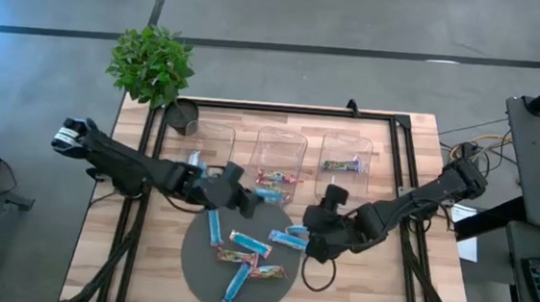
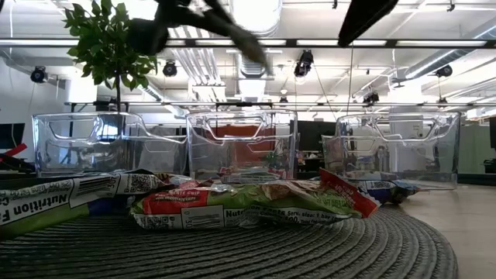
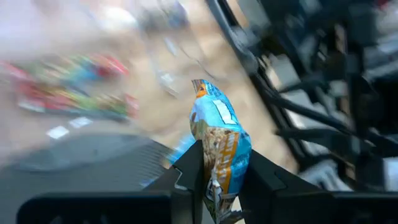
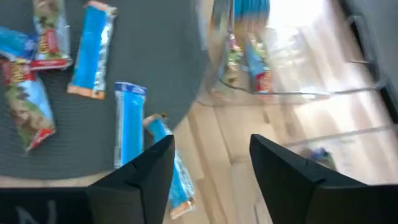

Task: Pick and place Granola Bars by type
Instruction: Put the yellow granola bar into the left transparent bin

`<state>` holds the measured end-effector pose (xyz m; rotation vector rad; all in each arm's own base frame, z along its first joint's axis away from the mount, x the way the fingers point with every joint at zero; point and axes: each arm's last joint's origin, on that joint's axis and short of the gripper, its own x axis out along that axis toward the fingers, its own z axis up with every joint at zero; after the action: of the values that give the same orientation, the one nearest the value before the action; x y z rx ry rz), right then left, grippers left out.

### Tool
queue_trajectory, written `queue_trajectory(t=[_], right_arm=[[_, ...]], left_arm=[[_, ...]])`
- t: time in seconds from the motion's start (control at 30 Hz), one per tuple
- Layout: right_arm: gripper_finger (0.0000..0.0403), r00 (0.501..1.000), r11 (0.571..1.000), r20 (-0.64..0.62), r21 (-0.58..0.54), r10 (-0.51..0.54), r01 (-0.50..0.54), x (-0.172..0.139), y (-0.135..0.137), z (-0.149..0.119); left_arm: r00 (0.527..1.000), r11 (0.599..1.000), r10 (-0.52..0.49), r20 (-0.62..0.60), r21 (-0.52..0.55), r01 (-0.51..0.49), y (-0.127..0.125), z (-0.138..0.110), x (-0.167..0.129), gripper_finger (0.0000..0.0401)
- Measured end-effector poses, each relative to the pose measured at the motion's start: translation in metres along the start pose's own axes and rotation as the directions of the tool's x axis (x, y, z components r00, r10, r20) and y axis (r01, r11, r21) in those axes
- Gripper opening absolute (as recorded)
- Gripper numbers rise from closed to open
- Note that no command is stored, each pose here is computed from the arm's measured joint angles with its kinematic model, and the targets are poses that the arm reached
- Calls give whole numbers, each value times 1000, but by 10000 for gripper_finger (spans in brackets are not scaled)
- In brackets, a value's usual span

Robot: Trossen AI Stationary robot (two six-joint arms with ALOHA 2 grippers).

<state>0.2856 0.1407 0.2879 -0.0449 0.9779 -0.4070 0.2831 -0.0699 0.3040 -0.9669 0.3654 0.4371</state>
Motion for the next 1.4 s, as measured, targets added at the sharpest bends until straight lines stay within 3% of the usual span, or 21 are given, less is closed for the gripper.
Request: queue_trajectory(t=[0.2, 0.3, 0.4, 0.47, 0.53, 0.73, 0.87, 1.17, 1.27, 1.4], right_arm=[[216, 999, 998, 11, 37, -42, 42, -8, 4, -9], [215, 999, 998, 8, 45, -47, 46, -7, 3, -9], [215, 998, 997, 2, 52, -55, 55, -4, 1, -8], [215, 998, 995, -7, 71, -67, 67, -1, -2, -7], [215, 996, 991, -19, 100, -84, 85, 3, -6, -6], [215, 994, 986, -36, 124, -107, 111, 11, -13, -5], [215, 994, 986, -36, 126, -108, 111, 12, -13, -4], [215, 994, 987, -37, 123, -103, 106, 12, -13, -4], [215, 995, 990, -60, 115, -78, 85, 12, -13, -4], [215, 988, 998, -152, 64, 8, 2, 17, -11, -10]], left_arm=[[954, 964, 252, 162, 42, -262, 31, 15, -66, 55], [905, 914, 395, 156, 31, -404, 52, 13, -90, 55], [819, 830, 549, 167, 7, -558, 72, 11, -104, 55], [745, 761, 641, 185, -21, -649, 81, 10, -106, 55], [702, 717, 684, 200, -9, -697, 83, 7, -102, 55], [642, 624, 730, 234, 156, -766, 80, -8, -76, 60], [613, 569, 751, 245, 230, -789, 81, -14, -66, 87], [610, 570, 770, 188, 229, -789, 77, -16, -66, 162], [675, 616, 719, 167, 299, -729, 64, -21, -70, 164], [802, 724, 578, 149, 359, -588, 42, -33, -72, 165]])
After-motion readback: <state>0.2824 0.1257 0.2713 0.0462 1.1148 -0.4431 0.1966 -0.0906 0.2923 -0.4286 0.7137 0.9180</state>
